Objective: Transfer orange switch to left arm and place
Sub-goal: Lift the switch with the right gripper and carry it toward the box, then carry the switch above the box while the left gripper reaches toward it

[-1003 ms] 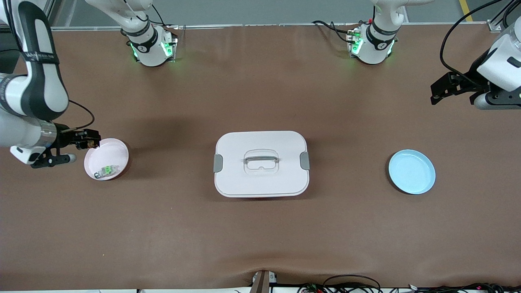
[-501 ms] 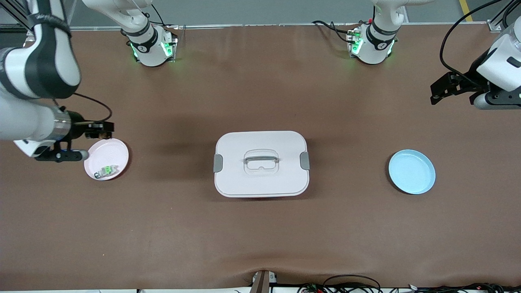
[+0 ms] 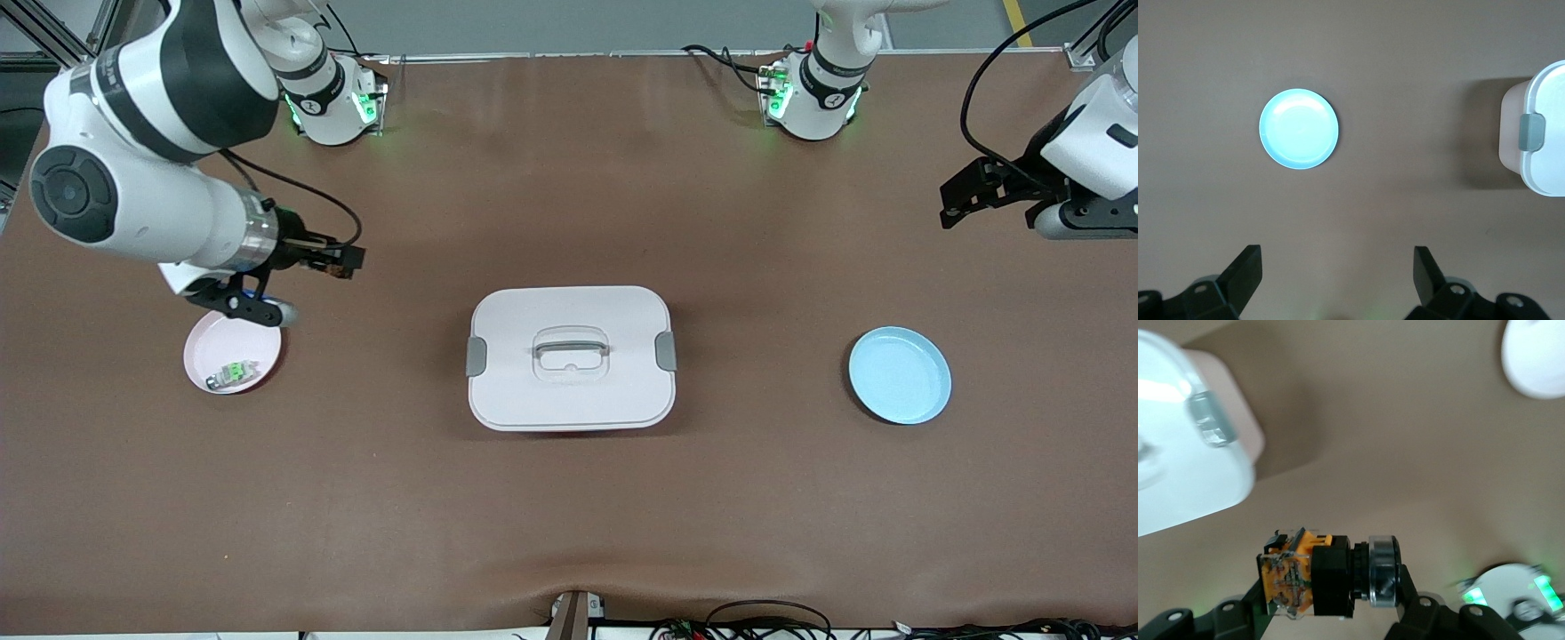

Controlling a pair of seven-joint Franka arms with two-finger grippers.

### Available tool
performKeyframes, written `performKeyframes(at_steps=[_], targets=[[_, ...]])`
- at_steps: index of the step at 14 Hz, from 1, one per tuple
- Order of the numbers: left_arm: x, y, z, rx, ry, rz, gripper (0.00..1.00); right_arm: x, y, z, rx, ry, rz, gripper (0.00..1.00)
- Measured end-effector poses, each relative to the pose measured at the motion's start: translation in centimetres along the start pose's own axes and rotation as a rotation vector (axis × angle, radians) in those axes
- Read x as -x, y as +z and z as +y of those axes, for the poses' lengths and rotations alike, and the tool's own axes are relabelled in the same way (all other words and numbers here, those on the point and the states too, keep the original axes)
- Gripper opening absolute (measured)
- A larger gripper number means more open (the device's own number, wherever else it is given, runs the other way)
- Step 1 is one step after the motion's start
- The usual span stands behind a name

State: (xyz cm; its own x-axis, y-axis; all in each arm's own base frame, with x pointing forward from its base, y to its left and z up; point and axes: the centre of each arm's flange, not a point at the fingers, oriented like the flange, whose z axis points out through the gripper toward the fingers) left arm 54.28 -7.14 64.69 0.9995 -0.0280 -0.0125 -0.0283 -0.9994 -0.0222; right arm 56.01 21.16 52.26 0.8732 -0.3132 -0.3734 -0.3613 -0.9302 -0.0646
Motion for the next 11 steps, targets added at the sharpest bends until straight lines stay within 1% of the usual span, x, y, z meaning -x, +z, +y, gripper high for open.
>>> performKeyframes(at_steps=[3, 8, 9, 11], targets=[[0.0, 0.0, 0.0, 0.0, 0.001, 0.0, 1.0, 3.0, -0.7, -4.3, -0.125, 0.132, -0.044, 0.73], [-0.1, 0.3, 0.7, 0.007, 0.012, -0.008, 1.0, 4.6, 0.5, -10.4, -0.319, 0.336, -0.111, 0.73], [-0.1, 0.5, 1.1, 0.033, 0.016, -0.014, 1.0, 5.1, 1.0, -11.8, -0.356, 0.376, -0.124, 0.73], [-0.2, 0.8, 2.0, 0.109, 0.021, -0.031, 1.0, 5.9, 1.9, -14.4, -0.427, 0.448, -0.144, 0.73]])
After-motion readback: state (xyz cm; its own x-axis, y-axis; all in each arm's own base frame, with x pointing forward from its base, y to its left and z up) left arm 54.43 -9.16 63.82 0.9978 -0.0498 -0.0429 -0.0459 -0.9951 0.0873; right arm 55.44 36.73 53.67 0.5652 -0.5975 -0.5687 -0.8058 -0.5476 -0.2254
